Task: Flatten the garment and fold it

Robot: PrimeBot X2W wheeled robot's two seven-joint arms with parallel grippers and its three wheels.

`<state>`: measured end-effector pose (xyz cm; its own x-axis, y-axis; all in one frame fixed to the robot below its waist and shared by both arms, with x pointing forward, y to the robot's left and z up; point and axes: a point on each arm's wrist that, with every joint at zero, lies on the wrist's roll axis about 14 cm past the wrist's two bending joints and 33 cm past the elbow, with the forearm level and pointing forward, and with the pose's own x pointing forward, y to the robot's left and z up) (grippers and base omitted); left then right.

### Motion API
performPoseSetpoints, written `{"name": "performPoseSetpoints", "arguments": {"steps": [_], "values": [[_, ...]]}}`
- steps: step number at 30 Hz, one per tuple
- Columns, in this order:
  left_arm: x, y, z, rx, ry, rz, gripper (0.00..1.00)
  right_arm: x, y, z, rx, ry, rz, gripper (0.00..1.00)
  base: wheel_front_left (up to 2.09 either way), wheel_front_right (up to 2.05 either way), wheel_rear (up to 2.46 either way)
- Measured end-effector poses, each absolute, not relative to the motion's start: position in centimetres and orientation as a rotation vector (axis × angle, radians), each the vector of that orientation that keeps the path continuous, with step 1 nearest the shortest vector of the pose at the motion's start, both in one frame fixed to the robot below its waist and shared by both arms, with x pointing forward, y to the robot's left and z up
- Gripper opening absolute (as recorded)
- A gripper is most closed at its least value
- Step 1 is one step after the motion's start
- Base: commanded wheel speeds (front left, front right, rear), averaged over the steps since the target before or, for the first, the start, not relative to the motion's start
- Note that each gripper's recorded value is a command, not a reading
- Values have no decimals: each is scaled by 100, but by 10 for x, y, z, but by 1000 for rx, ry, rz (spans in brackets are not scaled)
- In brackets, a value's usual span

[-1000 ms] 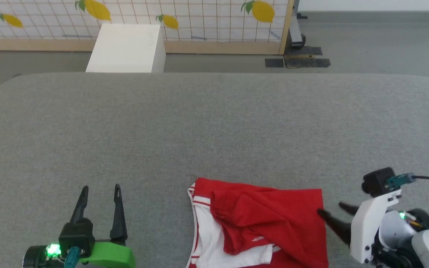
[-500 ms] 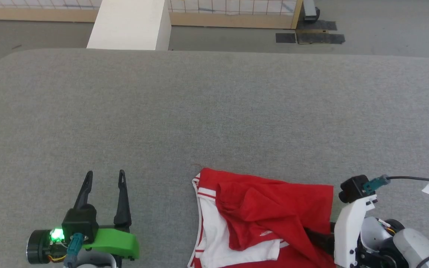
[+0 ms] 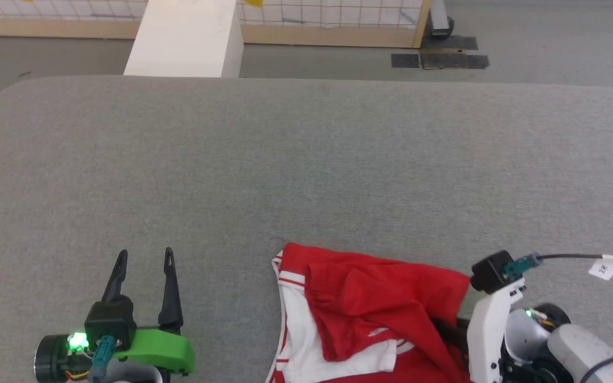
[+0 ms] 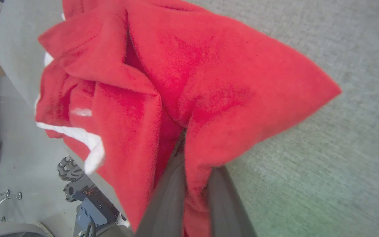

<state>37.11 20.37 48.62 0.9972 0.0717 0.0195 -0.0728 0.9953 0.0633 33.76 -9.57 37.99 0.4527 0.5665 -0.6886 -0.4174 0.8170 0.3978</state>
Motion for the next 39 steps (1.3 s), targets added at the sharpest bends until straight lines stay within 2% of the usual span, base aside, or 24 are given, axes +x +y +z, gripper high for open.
{"name": "performPoseSetpoints", "arguments": {"steps": [7, 15, 25, 39], "values": [[378, 190, 484, 59, -16, 36, 100, 370, -120, 424, -11, 729, 605, 0, 0, 0, 0], [403, 153, 483, 59, -28, -78, 100, 394, -206, 466, -204, 632, 422, 0, 0, 0, 0], [446, 112, 467, 74, -27, -216, 100, 394, -331, 476, -338, 675, 102, 0, 0, 0, 0], [486, 85, 414, 85, 28, -318, 100, 414, -454, 451, -389, 783, -280, 0, 0, 0, 0]]}}
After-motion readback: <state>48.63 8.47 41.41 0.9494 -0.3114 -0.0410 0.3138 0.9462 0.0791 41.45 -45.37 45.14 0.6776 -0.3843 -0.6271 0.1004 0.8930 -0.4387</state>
